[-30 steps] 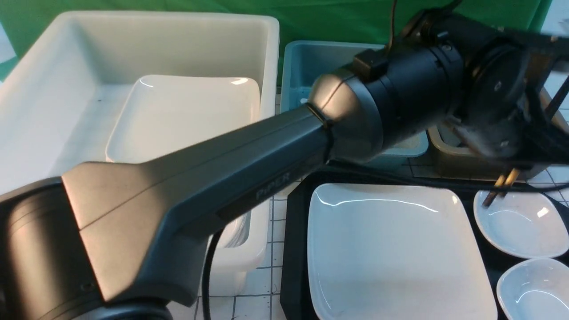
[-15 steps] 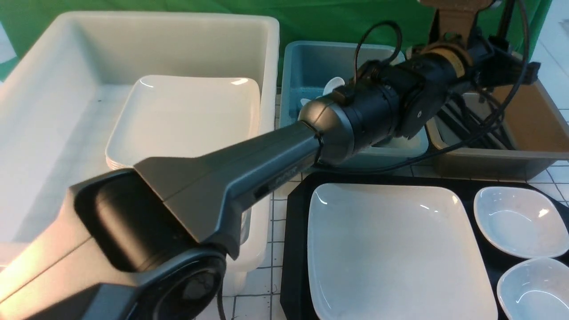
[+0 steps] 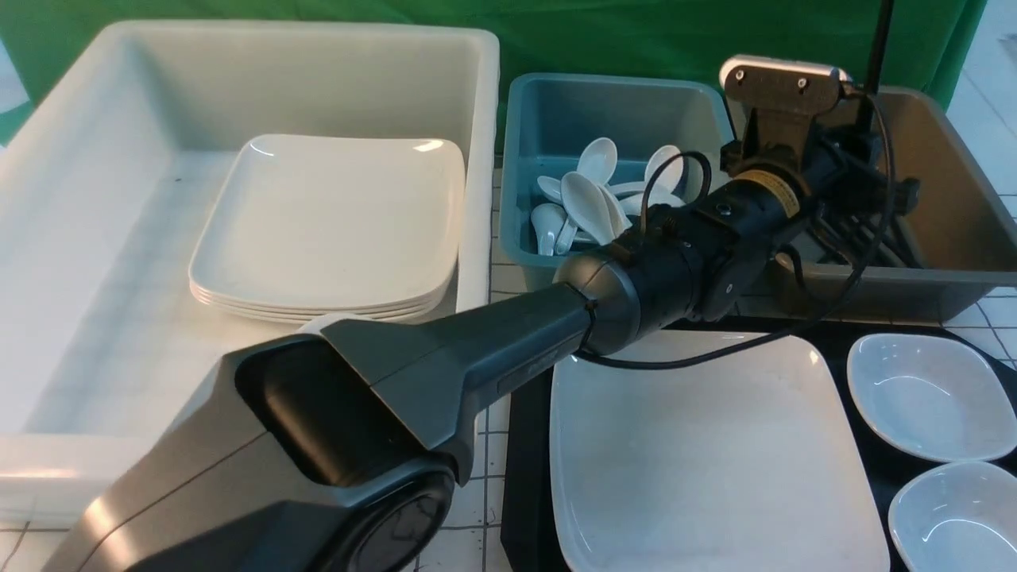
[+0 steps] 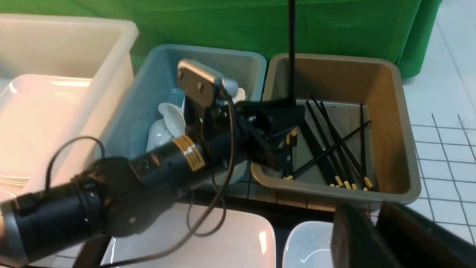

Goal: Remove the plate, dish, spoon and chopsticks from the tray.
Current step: Use the left arm to put the chopsticks into the small storage box on the right, then use the right arm to grab a small plate from the dinner plate

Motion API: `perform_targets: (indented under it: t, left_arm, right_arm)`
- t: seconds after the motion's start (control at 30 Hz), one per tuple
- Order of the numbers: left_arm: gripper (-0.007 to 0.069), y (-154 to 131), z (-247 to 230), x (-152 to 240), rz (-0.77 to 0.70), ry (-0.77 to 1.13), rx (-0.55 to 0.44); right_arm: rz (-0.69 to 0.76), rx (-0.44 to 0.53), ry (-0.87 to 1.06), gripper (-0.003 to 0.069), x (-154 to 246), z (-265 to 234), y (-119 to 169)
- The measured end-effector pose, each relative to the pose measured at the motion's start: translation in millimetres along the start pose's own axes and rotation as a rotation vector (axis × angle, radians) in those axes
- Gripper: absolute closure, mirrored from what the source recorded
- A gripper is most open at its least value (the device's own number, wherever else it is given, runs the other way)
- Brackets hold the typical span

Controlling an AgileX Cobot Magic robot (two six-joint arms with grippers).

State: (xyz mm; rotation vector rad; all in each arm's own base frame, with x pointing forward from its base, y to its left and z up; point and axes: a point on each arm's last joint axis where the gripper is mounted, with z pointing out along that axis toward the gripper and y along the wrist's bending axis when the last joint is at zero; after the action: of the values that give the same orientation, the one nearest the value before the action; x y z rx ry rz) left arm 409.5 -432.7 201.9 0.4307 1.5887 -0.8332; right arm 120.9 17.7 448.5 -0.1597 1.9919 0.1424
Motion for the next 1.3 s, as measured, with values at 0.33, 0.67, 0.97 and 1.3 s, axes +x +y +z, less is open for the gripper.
perform_targets:
  t: [0.33, 0.67, 0.97, 1.3]
  left_arm:
    - [0.0522, 7.9, 3.0, 24.3, 0.012, 0.046, -0.014]
    - [0.0459, 10.5, 2.8, 36.7, 0.054, 0.136, -0.027]
    - [0.0245, 7.6, 0.5, 26.5, 0.101, 0.299, -0.059]
    - [0.0404, -15.4, -32.0, -61.0, 0.155, 0.532, -0.109]
  right_arm:
    - [0.000, 0.000, -0.002, 0.0549, -0.1, 0.2, -0.1]
    - [-0.001, 0.000, 0.001, 0.0543, 0.3, 0.2, 0.0]
    - [-0.001, 0.000, 0.004, 0.0536, 0.5, 0.2, 0.0]
    - [-0.005, 0.004, 0.012, 0.0534, 1.3, 0.2, -0.4]
